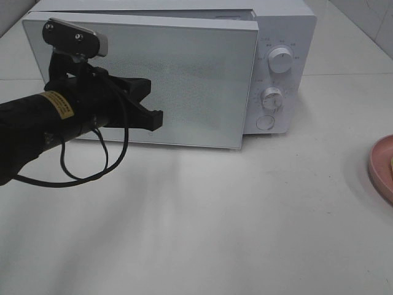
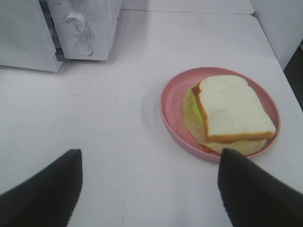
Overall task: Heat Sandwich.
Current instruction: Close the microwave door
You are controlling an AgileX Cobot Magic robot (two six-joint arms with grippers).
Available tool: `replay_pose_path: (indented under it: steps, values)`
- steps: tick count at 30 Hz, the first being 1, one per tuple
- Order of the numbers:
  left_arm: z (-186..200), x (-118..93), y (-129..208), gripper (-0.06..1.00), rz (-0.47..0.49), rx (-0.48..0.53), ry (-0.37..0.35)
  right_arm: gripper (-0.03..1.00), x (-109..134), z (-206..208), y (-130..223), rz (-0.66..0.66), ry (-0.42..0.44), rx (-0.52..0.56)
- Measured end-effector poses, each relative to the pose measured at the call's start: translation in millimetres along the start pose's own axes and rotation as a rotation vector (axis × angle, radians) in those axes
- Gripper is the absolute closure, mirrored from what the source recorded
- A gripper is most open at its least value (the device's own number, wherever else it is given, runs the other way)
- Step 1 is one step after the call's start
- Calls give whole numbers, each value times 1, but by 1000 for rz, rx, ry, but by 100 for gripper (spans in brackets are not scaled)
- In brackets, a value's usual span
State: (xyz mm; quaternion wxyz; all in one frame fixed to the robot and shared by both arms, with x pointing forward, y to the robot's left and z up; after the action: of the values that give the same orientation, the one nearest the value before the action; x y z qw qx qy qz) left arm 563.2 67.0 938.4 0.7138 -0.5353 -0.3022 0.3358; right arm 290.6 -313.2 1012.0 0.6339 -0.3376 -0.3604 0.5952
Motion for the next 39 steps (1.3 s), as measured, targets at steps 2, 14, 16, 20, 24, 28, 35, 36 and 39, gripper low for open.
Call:
replay_pose_path:
  steps: [2,14,16,20,24,28,35,36,39]
  values:
    - [-3,-2,-2,94,1,-4,4,20,0,0,0,0,0,0]
    - [-43,-25,-18,94,-7,-36,39,20,0,0,0,0,0,0]
    - [-49,-26,-18,94,-4,-33,38,20,0,0,0,0,0,0]
    - [-63,-27,-22,94,0,-12,41,20,0,0,0,0,0,0]
    - [-78,-29,-29,94,3,-13,43,20,0,0,0,0,0,0]
    - [-89,-31,-32,94,0,-10,48,20,0,0,0,0,0,0]
    - [-101,-42,-33,94,-22,11,78,20,0,0,0,0,0,0]
    - [-104,-43,-34,94,-26,15,82,20,0,0,0,0,0,0]
    - [-107,-44,-35,94,-27,15,84,20,0,0,0,0,0,0]
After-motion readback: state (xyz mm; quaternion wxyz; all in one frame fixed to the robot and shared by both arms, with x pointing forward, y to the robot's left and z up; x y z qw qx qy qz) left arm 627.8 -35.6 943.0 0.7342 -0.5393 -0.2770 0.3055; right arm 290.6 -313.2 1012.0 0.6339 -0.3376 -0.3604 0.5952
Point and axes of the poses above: a point on each arm's last joint axis where the gripper is mounted, z pointing back along that axis away from the gripper, x along the wrist's bending axis when the last joint is at zero, y = z × x, the point moved 7 cm from there along -z, pointing out along that axis toward the gripper, and after that the axes turned 5 degrees about -z, right-handed, at the moved point
